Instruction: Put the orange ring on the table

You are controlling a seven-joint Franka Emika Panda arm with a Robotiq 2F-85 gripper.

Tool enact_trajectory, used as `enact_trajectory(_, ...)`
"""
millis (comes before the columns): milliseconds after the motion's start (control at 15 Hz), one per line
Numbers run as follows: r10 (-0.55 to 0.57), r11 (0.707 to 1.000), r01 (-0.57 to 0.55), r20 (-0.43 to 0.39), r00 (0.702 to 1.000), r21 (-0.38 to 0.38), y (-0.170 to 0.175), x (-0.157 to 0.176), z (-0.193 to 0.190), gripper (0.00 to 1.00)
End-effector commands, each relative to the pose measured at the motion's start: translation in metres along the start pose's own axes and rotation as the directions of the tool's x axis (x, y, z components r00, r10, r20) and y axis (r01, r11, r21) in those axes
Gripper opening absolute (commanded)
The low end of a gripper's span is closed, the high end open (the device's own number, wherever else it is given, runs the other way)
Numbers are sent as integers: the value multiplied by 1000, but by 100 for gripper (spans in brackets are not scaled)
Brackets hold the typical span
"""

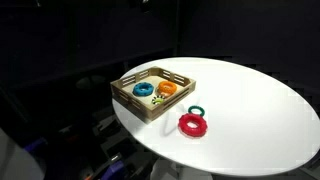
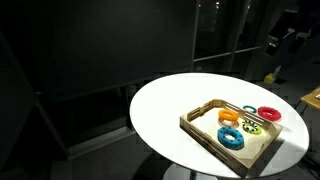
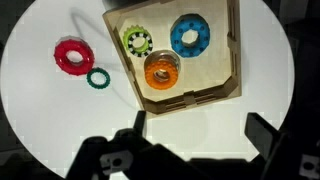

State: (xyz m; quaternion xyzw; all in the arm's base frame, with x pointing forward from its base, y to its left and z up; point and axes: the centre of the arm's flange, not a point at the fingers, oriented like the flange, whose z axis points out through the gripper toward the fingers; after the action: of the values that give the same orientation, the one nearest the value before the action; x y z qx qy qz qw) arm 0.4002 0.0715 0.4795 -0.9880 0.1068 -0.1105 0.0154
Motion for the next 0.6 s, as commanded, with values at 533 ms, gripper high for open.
enact_trajectory(533, 12, 1000, -11, 36, 999, -18, -4, 12, 6, 100)
